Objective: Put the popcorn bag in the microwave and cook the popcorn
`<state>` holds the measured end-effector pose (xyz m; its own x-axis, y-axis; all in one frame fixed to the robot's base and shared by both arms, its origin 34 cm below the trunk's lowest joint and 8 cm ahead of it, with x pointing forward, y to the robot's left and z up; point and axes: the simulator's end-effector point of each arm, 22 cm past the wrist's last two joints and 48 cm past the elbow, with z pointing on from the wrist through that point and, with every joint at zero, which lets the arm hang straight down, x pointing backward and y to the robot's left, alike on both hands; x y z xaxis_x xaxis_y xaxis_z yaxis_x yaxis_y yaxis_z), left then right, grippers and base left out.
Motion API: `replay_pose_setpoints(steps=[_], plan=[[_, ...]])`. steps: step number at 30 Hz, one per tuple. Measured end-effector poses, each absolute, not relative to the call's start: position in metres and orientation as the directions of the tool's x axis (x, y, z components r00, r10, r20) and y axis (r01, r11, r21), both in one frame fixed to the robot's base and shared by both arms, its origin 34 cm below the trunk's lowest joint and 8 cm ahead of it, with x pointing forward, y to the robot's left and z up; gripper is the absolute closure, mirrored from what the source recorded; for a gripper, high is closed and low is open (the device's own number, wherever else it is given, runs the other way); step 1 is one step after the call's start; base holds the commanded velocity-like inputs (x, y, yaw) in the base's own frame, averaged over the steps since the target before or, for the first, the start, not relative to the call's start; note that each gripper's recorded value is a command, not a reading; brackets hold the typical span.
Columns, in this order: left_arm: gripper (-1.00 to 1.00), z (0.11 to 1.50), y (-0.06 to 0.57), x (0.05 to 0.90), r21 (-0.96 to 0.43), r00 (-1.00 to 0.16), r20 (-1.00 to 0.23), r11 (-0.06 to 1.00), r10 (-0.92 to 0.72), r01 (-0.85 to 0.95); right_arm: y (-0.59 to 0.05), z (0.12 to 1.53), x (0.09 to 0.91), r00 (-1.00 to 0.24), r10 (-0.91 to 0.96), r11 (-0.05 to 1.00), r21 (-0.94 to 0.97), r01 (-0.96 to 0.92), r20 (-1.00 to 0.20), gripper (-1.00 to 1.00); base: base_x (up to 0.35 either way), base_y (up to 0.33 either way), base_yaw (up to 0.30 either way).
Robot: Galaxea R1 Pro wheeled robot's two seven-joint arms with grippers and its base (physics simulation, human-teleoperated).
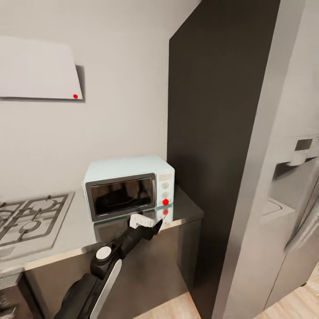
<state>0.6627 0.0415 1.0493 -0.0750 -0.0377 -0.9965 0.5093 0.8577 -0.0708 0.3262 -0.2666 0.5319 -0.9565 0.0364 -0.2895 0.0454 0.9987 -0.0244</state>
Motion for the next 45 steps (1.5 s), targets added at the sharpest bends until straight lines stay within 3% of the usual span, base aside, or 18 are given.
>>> replay_pose_setpoints(steps=[7,12,16,21,30,35,45], plan=[[-1.00,1.037,0.029,0.658,-0.097,-0.114,-0.993,0.846,-0.043,0.525,-0.266,0.530,0.320,-0.958,0.036,0.999,-0.021,0.044,-0.283,-1.00,-0.335,0.000,0.000],[-1.00,0.947,0.020,0.651,-0.178,-0.309,-0.951,0.837,-0.011,0.518,-0.268,0.530,0.320,-0.959,0.028,0.999,-0.029,0.038,-0.282,-1.00,-0.113,0.000,0.000],[-1.00,0.761,0.038,0.592,-0.340,-0.688,-0.726,0.868,0.002,0.361,-0.270,0.531,0.321,-0.958,0.017,0.999,-0.038,0.029,-0.285,-1.00,-0.008,0.000,0.000],[-1.00,0.607,0.099,0.460,-0.341,-0.918,-0.397,0.931,-0.013,0.134,-0.269,0.531,0.321,-0.959,0.004,0.999,-0.041,0.017,-0.285,-1.00,0.000,0.000,0.000],[-1.00,0.546,0.159,0.349,-0.252,-0.954,-0.291,0.968,-0.073,0.002,-0.269,0.531,0.322,-0.957,-0.046,0.998,-0.052,-0.032,-0.287,-1.00,0.000,0.000,0.000],[-1.00,0.542,0.175,0.340,-0.256,-0.949,-0.270,0.962,-0.166,-0.095,-0.267,0.531,0.321,-0.957,-0.044,0.999,-0.043,-0.033,-0.286,-1.00,0.000,0.000,0.000],[-1.00,0.542,0.176,0.340,-0.258,-0.947,-0.269,0.960,-0.177,-0.106,-0.270,0.531,0.321,-0.958,-0.035,0.998,-0.051,-0.021,-0.285,-1.00,0.000,0.000,0.132]])
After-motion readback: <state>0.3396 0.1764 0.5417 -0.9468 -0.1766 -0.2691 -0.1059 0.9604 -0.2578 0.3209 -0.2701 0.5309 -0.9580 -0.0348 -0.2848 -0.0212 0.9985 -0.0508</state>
